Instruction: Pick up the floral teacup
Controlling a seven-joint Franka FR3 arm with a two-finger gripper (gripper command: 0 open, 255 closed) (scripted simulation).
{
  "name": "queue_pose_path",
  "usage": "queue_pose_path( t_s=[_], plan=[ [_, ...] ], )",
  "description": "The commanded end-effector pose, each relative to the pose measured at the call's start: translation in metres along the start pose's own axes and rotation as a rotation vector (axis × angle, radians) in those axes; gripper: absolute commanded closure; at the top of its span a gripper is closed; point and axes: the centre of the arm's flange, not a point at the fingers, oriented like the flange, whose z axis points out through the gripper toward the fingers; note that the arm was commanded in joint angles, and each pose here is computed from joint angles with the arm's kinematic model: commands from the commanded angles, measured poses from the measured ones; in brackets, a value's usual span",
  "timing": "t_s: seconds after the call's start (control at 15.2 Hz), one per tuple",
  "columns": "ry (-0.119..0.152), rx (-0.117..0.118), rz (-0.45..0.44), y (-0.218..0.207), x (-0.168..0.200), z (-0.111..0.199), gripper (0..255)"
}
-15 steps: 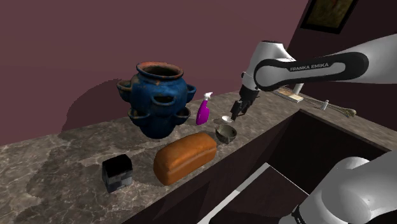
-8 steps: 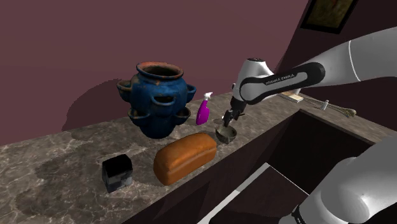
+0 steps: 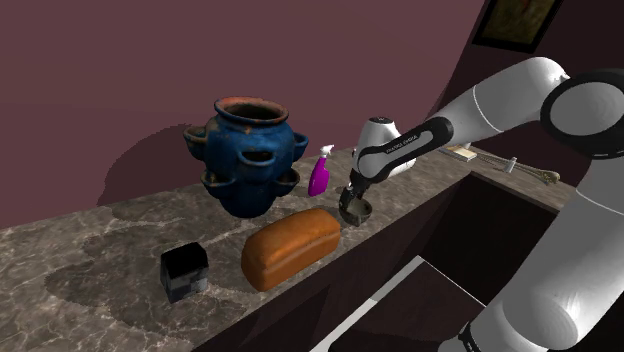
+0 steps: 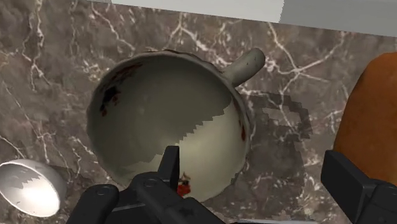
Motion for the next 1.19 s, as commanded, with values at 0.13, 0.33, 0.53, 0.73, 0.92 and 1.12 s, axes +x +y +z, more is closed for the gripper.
queue_pose_path(
  t_s=[0.13,0.33,0.53,0.73,0.92,1.12],
  plan=[
    [0.0,-0.002,-0.001,-0.001,0.005,0.026,0],
    [0.0,-0.002,-0.001,-0.002,0.004,0.041,0],
    [0.0,-0.002,-0.001,-0.003,0.003,0.05,0],
    [0.0,-0.002,-0.001,-0.003,0.003,0.05,255],
    [0.0,-0.002,-0.001,-0.003,0.003,0.05,255],
    [0.0,-0.002,-0.001,-0.003,0.003,0.05,255]
  ],
)
